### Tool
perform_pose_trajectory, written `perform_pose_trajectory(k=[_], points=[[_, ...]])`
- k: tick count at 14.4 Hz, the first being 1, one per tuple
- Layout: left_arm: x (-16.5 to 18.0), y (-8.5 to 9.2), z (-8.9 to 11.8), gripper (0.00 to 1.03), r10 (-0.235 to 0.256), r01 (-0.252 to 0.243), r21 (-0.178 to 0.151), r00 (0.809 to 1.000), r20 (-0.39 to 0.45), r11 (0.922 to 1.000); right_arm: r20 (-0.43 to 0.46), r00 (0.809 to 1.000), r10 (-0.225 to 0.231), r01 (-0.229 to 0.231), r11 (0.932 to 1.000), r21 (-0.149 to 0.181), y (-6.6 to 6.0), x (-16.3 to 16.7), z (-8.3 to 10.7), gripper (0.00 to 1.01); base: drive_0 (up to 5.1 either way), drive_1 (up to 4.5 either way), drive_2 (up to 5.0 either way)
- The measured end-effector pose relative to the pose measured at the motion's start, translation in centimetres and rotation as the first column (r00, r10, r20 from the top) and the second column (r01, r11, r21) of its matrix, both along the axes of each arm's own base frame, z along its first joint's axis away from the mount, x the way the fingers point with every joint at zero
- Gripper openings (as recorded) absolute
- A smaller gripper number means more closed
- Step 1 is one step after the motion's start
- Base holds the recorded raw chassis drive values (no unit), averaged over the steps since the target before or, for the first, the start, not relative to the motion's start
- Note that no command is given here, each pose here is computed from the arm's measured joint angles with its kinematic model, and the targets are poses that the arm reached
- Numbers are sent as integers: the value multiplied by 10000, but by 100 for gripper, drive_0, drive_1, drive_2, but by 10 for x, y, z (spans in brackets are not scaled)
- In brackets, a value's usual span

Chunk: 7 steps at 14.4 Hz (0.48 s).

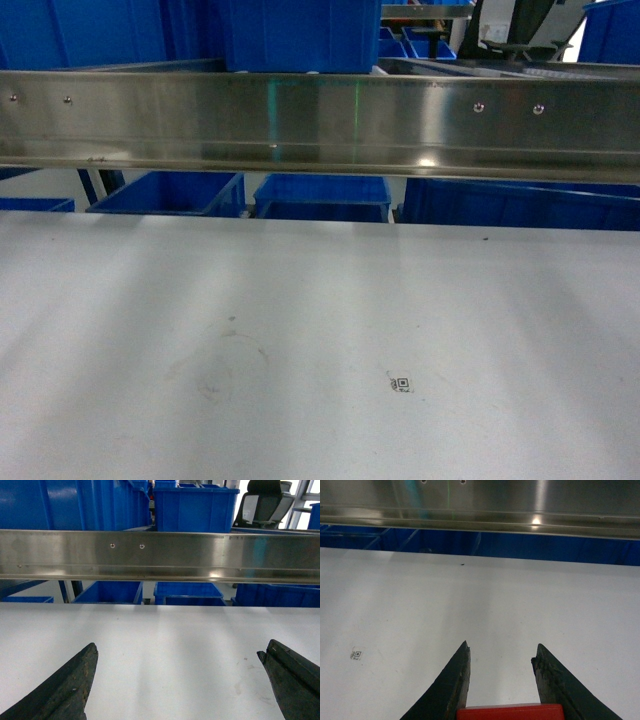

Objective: Place magnetic block on left shelf second layer

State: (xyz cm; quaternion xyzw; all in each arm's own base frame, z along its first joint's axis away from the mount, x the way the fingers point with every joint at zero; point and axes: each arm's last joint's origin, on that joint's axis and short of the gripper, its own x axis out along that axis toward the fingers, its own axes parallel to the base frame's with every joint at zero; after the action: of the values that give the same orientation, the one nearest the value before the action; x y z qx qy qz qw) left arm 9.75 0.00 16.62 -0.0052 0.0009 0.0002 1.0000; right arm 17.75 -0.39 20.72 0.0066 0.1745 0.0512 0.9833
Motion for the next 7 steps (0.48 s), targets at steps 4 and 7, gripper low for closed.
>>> perform_pose_trajectory(k=[4, 7], points=[[0, 0, 0, 98, -8, 8, 4, 10000, 0, 10000, 2, 10000, -30, 30, 10000, -39, 0, 0, 0, 33, -468, 166, 356], [0, 0, 0, 98, -4, 4, 0, 10000, 4, 10000, 6, 10000, -29, 29, 10000, -42, 0, 0, 0, 33, -474, 267, 267]])
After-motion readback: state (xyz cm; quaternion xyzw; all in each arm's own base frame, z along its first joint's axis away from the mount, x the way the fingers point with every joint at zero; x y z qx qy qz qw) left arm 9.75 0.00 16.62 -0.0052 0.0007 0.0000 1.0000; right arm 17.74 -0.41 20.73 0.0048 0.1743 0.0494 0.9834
